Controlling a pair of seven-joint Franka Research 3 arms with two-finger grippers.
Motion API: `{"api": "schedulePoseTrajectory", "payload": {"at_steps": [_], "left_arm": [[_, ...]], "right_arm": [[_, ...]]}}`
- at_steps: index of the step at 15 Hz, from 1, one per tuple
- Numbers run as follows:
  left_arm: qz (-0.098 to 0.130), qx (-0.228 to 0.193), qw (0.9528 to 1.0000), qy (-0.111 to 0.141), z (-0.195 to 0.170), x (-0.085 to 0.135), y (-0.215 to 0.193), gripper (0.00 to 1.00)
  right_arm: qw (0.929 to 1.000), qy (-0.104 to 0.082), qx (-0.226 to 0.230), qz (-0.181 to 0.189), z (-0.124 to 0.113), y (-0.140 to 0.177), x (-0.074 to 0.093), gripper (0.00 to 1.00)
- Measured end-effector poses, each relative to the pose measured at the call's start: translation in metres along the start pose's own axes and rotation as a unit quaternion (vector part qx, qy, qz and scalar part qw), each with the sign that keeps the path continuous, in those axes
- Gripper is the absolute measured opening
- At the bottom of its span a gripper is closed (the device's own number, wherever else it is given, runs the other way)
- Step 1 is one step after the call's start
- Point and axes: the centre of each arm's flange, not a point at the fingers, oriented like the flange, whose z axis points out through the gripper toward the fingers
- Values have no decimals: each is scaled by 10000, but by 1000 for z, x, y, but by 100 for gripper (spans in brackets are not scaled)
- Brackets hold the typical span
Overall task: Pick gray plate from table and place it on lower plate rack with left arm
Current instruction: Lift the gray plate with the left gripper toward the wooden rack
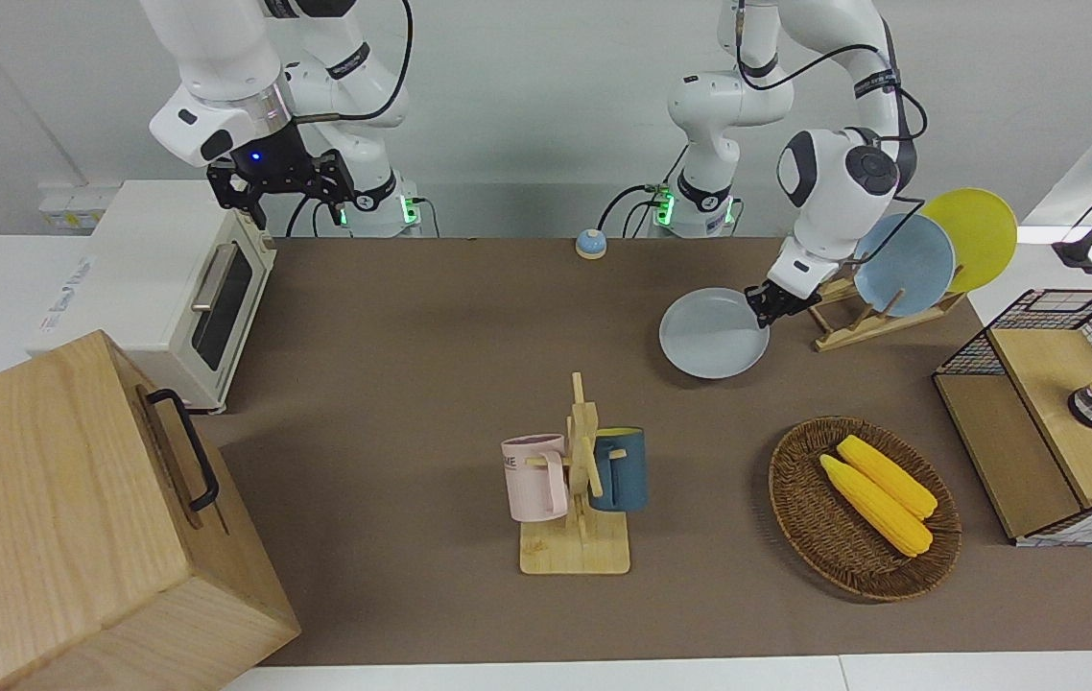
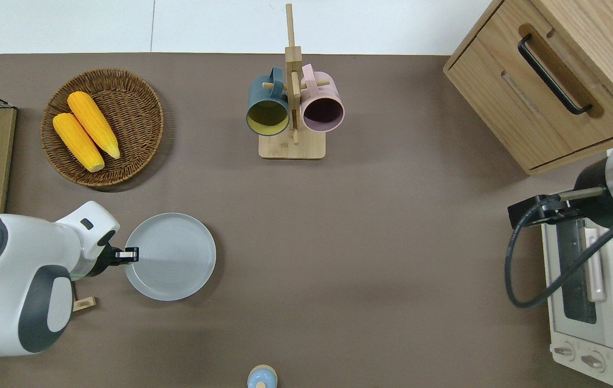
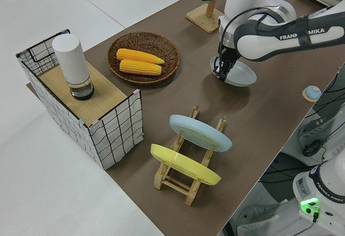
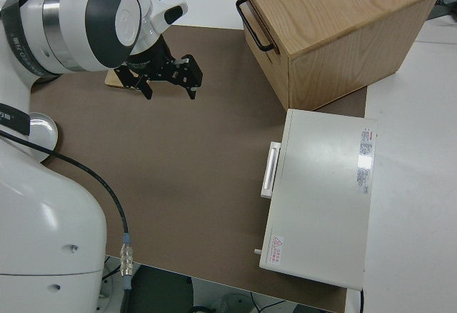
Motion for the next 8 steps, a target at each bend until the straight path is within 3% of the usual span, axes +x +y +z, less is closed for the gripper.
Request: {"api": "schedulePoseTrajectory", "payload": {"at_steps": [8], "left_arm": [[46, -36, 9995, -307, -100, 11, 7, 3]], "right_arm": [[10000, 0, 0, 0, 0, 0, 0, 99]]}}
